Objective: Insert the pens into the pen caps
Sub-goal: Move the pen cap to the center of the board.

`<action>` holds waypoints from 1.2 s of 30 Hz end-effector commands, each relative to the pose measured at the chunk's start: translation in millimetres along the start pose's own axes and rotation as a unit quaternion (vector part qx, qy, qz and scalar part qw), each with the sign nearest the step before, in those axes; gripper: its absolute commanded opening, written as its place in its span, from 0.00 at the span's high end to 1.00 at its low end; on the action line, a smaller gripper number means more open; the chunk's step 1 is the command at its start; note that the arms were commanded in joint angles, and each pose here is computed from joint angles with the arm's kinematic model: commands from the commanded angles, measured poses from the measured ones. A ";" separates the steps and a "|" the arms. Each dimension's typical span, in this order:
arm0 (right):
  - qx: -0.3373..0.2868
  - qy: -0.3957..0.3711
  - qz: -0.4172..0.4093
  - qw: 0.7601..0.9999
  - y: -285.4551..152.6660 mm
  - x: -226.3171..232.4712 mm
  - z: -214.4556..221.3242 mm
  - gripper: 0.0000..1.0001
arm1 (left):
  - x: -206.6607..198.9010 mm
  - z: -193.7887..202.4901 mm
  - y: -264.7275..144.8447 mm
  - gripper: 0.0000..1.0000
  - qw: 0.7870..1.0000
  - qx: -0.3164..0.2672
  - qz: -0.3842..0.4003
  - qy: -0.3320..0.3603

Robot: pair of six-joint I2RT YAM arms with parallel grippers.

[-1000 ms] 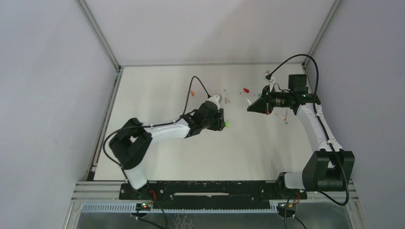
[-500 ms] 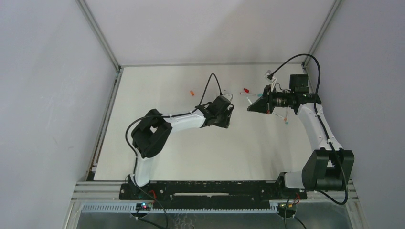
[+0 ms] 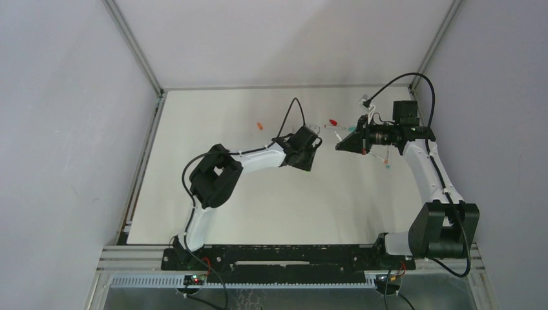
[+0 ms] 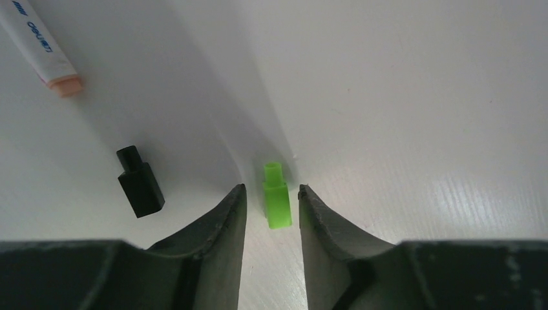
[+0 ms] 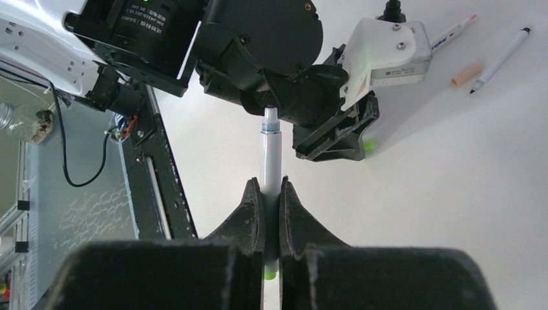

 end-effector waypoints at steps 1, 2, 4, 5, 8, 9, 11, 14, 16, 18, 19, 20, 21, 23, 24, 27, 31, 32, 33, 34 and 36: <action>-0.007 -0.013 -0.010 1.000 -1.9 -0.6 -3.7 1.00 | 0.3 -6.5 0.3 0.64 1.000 0.009 0.004 0.014; -0.008 -0.012 -0.011 1.000 -1.9 -0.5 -3.5 1.00 | 0.7 -5.3 0.5 0.67 1.000 0.013 0.003 0.017; -0.008 -0.011 -0.010 1.000 -2.4 -1.1 -3.5 1.00 | 1.1 -5.0 -1.0 0.72 1.000 0.017 0.000 0.022; -0.008 -0.010 -0.010 1.000 -2.4 -1.3 -3.1 1.00 | 1.0 -4.1 -2.2 0.74 0.999 0.019 -0.002 0.026; -0.008 -0.011 -0.010 1.000 -3.0 -1.8 -3.3 1.00 | 0.3 -1.5 -9.1 0.79 0.999 0.021 -0.009 0.047; -0.008 -0.010 -0.011 1.000 -2.9 -1.8 -2.8 1.00 | -0.4 -0.4 -12.3 0.81 0.998 0.020 -0.009 0.058; -0.009 -0.008 -0.017 1.000 -3.2 -1.3 -2.3 1.00 | -1.9 3.1 -21.7 0.84 0.996 0.018 -0.004 0.092; -0.012 -0.009 -0.032 0.999 -4.9 0.8 -1.4 1.00 | -4.2 18.8 -40.7 0.89 0.986 0.016 0.012 0.164; -0.013 -0.013 -0.038 0.999 -5.6 2.1 -0.8 1.00 | -3.3 34.2 -55.5 0.90 0.977 0.018 0.024 0.212; -0.014 -0.018 -0.044 0.999 -6.1 4.2 -0.4 1.00 | 1.6 50.9 -68.5 0.91 0.969 0.021 0.035 0.243; -0.015 -0.020 -0.047 0.999 -6.4 5.5 -0.5 1.00 | 4.3 59.2 -74.9 0.91 0.964 0.022 0.045 0.261; -0.016 -0.024 -0.049 0.998 -6.7 6.5 -0.7 1.00 | 6.3 66.4 -80.3 0.90 0.960 0.022 0.054 0.274; -0.016 -0.025 -0.050 0.998 -6.9 7.3 -0.7 1.00 | 9.1 73.4 -85.8 0.89 0.957 0.021 0.060 0.284; -0.017 -0.028 -0.050 0.998 -7.3 8.1 -0.8 1.00 | 8.3 85.9 -95.0 0.87 0.948 0.016 0.094 0.302; -0.016 -0.028 -0.051 0.998 -7.3 8.2 -0.5 1.00 | 8.0 89.3 -98.9 0.85 0.946 0.010 0.105 0.306; -0.016 -0.027 -0.051 0.998 -7.1 8.0 -0.1 1.00 | 11.2 100.4 -99.0 0.83 0.943 0.020 0.115 0.313; -0.016 -0.028 -0.050 0.998 -7.5 7.7 0.0 1.00 | 13.7 110.3 -93.3 0.82 0.941 0.040 0.117 0.314; -0.016 -0.028 -0.050 0.998 -7.5 7.7 -0.1 1.00 | 14.1 111.9 -92.2 0.82 0.940 0.044 0.118 0.316; -0.016 -0.028 -0.050 0.998 -7.5 7.8 -0.2 1.00 | 14.5 113.3 -91.1 0.82 0.939 0.049 0.119 0.319; -0.016 -0.028 -0.050 0.998 -7.5 7.7 -0.1 1.00 | 15.2 115.2 -90.1 0.82 0.938 0.055 0.119 0.322; -0.016 -0.027 -0.050 0.998 -7.4 7.5 0.3 1.00 | 17.3 116.5 -88.8 0.80 0.937 0.064 0.113 0.326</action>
Point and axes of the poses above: each gripper's point midway between its finger pads, its own y axis out along the fingers, its own x axis along the line the jaws close on, z = x × y, the point moved 8 cm from there along -y, back along the fingers, and after that the axes turned 7 degrees about y, right-handed, at the moved point
